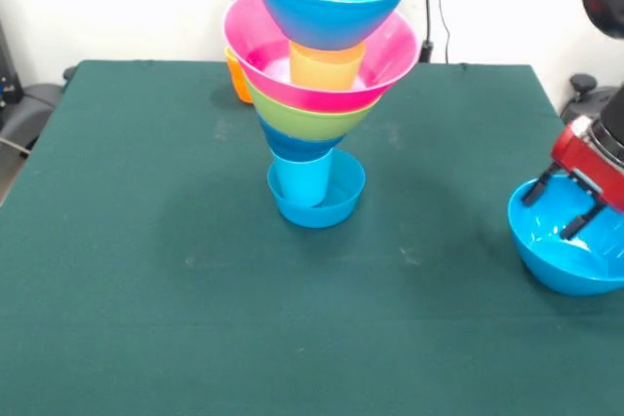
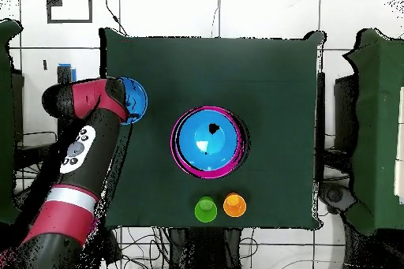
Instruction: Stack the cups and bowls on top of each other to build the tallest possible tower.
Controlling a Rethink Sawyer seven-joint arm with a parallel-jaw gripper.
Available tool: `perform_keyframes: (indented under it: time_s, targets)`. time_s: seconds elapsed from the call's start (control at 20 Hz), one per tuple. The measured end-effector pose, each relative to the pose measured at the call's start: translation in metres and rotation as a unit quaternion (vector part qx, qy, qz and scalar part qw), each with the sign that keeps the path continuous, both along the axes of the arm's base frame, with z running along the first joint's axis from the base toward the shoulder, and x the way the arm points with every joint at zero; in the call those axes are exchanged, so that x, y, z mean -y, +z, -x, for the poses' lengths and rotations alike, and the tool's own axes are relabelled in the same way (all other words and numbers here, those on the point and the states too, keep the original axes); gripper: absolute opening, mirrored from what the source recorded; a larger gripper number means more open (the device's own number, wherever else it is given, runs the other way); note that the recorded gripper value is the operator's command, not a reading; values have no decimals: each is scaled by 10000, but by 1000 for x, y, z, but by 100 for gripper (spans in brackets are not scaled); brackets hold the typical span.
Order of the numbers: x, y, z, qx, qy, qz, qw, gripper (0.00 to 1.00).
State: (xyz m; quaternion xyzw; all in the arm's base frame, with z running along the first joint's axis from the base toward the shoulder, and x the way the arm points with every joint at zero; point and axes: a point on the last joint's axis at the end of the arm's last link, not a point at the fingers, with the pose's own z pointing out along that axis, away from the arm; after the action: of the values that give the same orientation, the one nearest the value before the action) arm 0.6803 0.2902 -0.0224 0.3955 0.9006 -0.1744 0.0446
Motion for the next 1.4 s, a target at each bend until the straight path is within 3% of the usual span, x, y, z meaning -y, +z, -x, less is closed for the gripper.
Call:
perform_keyframes:
  time_s: [0.3, 0.6, 1.4]
  targets:
    - [29, 15, -1, 191, -72, 175, 9996, 100]
    - [54, 13, -1, 303, -115, 297, 9990, 100]
    - [57, -6, 3, 249, -67, 346, 9991, 100]
